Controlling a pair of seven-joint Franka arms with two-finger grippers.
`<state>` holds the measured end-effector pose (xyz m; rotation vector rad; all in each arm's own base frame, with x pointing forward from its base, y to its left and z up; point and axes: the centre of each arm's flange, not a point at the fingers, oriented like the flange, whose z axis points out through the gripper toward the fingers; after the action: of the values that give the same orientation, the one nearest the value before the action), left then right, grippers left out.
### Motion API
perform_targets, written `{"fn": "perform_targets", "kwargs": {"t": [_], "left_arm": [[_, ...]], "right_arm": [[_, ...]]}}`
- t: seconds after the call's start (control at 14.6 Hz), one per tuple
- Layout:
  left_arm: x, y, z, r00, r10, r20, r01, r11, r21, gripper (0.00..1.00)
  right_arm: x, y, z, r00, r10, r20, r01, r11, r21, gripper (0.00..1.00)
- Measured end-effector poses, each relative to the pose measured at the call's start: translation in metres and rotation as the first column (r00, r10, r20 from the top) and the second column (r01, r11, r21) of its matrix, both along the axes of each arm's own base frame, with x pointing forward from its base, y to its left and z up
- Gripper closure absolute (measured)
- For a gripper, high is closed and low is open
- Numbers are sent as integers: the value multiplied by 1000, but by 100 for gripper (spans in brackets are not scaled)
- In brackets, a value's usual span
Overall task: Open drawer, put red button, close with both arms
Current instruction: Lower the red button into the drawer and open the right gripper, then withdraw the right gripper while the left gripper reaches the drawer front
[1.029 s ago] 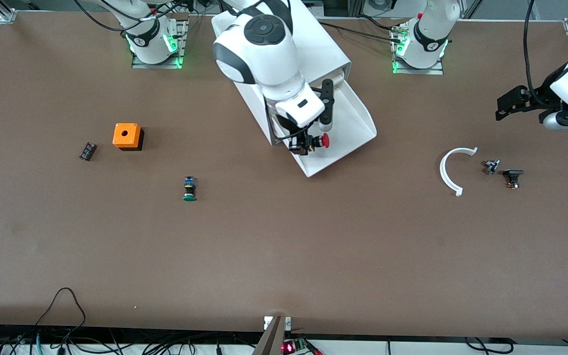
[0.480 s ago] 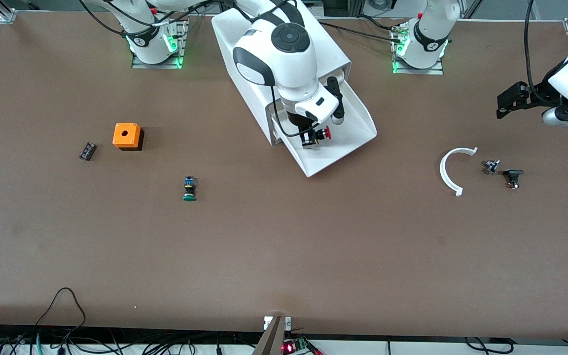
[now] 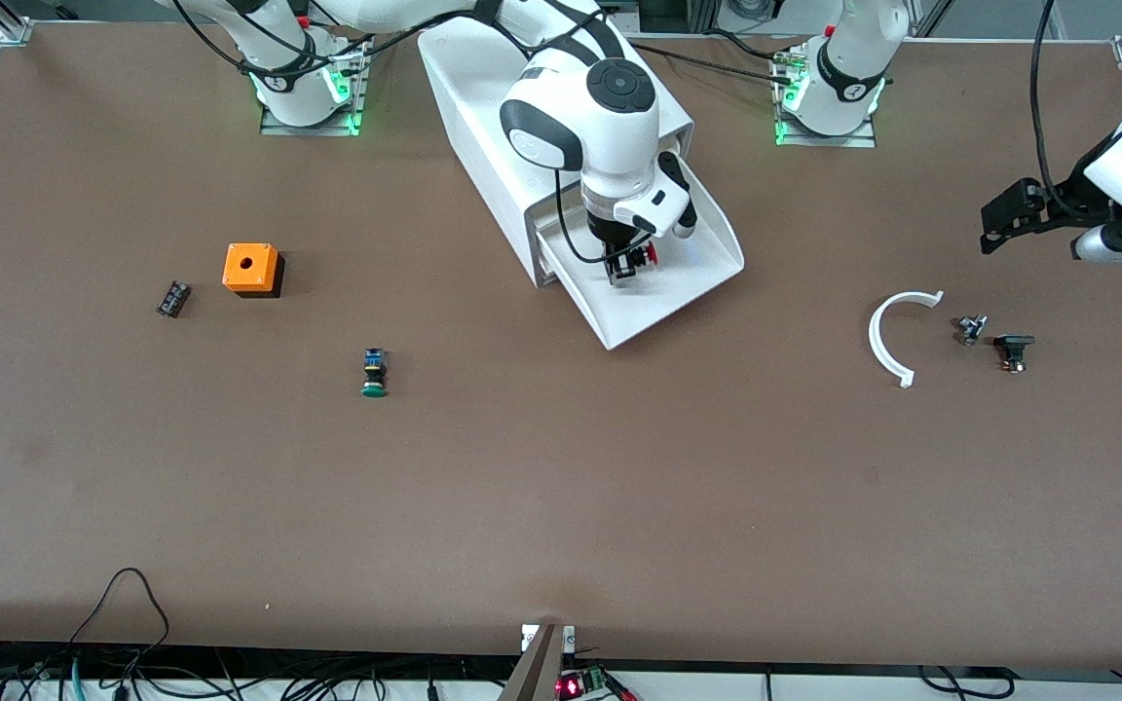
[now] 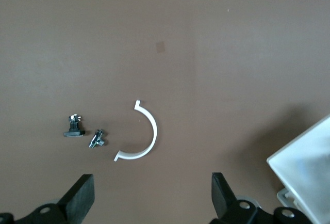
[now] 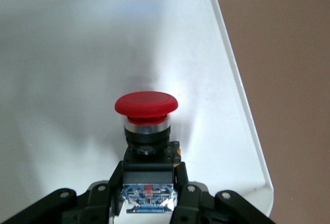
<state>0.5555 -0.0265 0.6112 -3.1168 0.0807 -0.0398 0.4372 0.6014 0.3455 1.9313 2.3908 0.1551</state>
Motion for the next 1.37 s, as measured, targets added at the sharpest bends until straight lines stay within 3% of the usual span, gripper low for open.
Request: {"fn": "perform_targets", "kwargs": {"t": [0.14,0.27,0.41,0.55,0.82,1.03,1.17,1.3,1.37], "left_arm": [[3,-3,-2,1000,10,8,-10,1000,-2,0],[4,-2,-2,1000,13,8,-13,1000,-2,0],[4,0,-2,1000,16,8,-16,1000,-2,0],[4,2,-2,1000,21,8,-21,1000,-2,0],[13,12,-21,999,37,-27,-37,999,-4,0],[24,10,-49,996,47,-75,-48,999,-8,0],[29,-1,-70,991,107,-80,-109,994,-21,0],[33,-25,-110,979,197,-53,-199,979,-37,0],[33,-44,-138,970,241,-34,-243,969,-49,0]], "right_arm": [[-2,2,1,1000,1,1,-1,1000,0,55],[0,1,2,999,-41,1,41,999,7,38],[5,0,8,987,-160,2,160,987,29,18],[15,0,25,956,-294,6,293,953,76,2],[64,-32,100,866,-499,39,483,852,203,0],[126,-120,162,769,-636,60,611,760,222,0],[162,-191,185,673,-739,19,722,663,197,0],[189,-254,195,526,-850,-25,840,515,169,0],[196,-279,194,432,-901,-37,895,423,139,0]]}}
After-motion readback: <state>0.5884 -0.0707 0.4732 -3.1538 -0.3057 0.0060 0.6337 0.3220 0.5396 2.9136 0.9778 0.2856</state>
